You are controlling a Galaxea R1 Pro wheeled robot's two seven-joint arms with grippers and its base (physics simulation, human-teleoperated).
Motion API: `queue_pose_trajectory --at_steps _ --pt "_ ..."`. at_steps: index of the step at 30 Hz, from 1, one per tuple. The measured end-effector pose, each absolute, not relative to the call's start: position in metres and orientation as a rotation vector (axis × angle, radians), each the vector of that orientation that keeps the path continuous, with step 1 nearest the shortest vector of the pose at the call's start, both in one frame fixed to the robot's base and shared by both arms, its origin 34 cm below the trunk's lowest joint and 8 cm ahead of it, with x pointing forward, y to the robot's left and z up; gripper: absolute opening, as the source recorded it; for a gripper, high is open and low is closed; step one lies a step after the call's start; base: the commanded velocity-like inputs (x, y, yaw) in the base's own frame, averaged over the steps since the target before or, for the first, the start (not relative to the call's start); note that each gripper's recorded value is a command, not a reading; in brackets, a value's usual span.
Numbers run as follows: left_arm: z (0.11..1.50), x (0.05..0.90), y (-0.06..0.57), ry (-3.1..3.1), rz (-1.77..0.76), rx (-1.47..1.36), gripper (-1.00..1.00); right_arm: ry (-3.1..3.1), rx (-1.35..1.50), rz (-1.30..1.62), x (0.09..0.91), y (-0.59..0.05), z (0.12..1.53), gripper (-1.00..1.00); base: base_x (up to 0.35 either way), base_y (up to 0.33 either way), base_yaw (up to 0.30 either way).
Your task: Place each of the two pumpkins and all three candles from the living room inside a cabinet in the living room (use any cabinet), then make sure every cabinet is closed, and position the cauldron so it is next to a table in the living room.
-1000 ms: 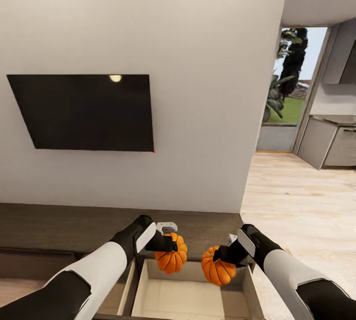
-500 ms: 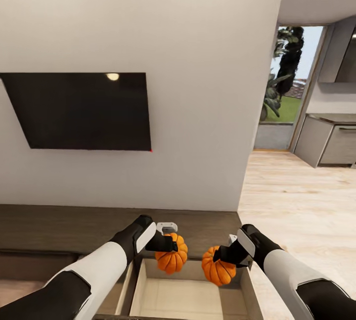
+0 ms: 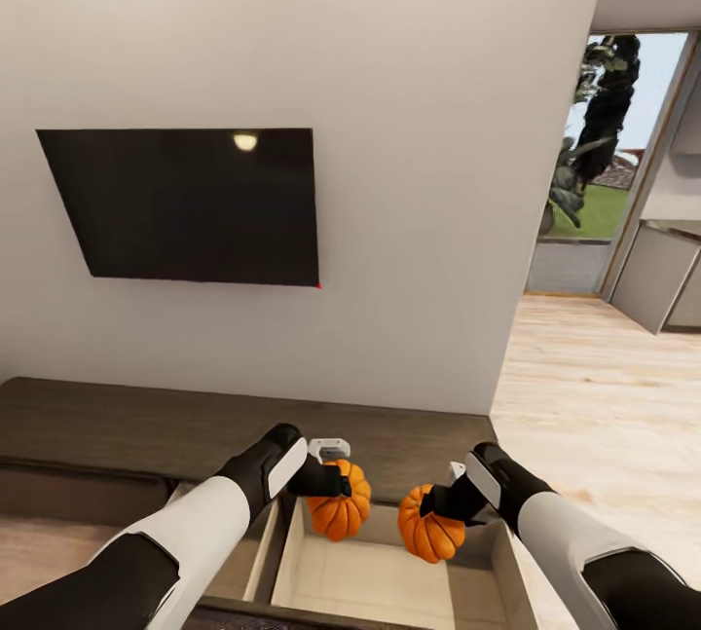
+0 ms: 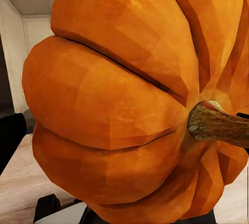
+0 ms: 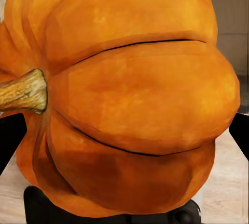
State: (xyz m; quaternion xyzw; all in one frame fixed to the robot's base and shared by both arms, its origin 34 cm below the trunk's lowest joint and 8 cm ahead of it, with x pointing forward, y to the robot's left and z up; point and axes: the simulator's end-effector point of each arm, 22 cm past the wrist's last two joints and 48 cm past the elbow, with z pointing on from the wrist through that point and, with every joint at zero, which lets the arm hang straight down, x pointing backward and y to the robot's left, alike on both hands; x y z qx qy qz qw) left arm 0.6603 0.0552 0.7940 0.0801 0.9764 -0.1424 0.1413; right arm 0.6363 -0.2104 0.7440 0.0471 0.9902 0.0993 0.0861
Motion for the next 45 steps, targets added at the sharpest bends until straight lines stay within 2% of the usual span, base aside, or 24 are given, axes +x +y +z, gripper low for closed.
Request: queue_pose_trajectory --at_steps 7,24,32,45 --pt "0.782 0.656 0.042 2.823 -0.509 0.231 -1.0 2.962 0.122 0.279 0.635 -0.211 0.729 -1.0 0.0 0.0 -0.131" --pt "0.75 0.652 0.051 2.838 -0.48 0.209 -1.0 2.927 0.124 0.272 0.643 -0.212 0.71 -1.0 0.001 0.0 -0.019" --pt "0.748 0.653 0.053 2.834 -0.472 0.202 -1.0 2.928 0.12 0.269 0.643 -0.213 0.71 -1.0 0.156 -0.167 0.0" --pt "0.748 0.653 0.053 2.833 -0.469 0.205 -1.0 2.927 0.126 0.276 0.643 -0.212 0.71 -1.0 0.01 -0.011 0.0"
